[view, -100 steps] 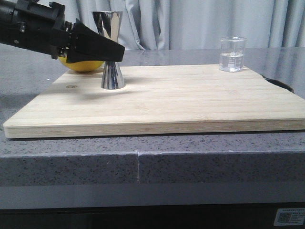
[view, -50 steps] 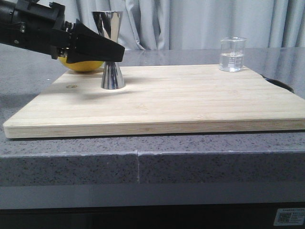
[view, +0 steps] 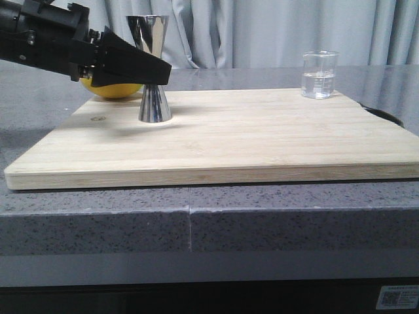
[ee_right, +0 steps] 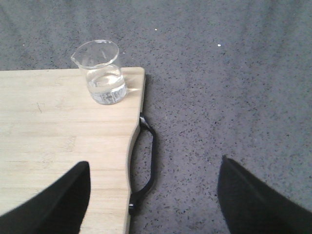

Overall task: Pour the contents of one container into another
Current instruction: 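Close the left gripper around the steel jigger's waist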

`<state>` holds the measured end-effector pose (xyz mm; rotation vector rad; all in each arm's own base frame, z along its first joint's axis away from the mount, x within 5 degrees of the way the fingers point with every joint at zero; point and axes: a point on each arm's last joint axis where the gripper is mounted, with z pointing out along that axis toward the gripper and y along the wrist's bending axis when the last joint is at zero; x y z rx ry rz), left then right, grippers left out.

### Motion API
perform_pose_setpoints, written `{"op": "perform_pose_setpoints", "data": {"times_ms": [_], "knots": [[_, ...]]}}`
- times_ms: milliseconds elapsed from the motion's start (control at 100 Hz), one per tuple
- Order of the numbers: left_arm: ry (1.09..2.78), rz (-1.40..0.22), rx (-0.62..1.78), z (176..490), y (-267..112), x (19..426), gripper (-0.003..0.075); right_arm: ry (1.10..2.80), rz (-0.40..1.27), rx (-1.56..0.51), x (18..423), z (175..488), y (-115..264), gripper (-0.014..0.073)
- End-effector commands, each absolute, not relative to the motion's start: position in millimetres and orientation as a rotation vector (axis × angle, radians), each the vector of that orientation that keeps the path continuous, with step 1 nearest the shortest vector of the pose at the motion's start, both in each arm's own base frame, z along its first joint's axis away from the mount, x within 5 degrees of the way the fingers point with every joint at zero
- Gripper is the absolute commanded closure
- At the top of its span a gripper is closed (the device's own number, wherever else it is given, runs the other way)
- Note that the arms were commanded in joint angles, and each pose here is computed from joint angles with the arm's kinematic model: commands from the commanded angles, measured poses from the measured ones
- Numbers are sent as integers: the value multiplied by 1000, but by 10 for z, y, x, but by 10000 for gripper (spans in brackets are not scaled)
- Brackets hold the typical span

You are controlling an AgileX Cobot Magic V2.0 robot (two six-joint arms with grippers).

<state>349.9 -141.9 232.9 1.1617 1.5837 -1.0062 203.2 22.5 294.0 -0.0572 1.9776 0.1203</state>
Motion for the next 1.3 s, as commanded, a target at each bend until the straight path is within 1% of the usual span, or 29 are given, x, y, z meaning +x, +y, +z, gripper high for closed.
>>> {"op": "perform_pose_setpoints", "data": {"times_ms": [0,490,590,670,820,920,1130,1290], "knots": [[1481,-1036,1127,2614,-1459,3470,18,1855,111,-51,2068,3141,216,101],[1487,-1028,1124,2610,-1457,3476,24,1854,111,-51,2069,3142,215,101],[1490,-1024,1121,2609,-1456,3480,70,1849,111,-51,2070,3146,215,101],[1490,-1024,1121,2609,-1456,3480,136,1847,111,-50,2070,3148,215,101],[1499,-1013,1164,2581,-1454,3464,232,1845,110,-50,2071,3150,215,101],[1500,-1010,1173,2574,-1453,3460,276,1840,110,-49,2072,3155,214,101],[1498,-1014,1177,2575,-1481,3451,344,1829,109,-48,2075,3164,213,101],[1512,-998,1187,2522,-1586,3449,356,1829,109,-48,2075,3164,213,101]]}}
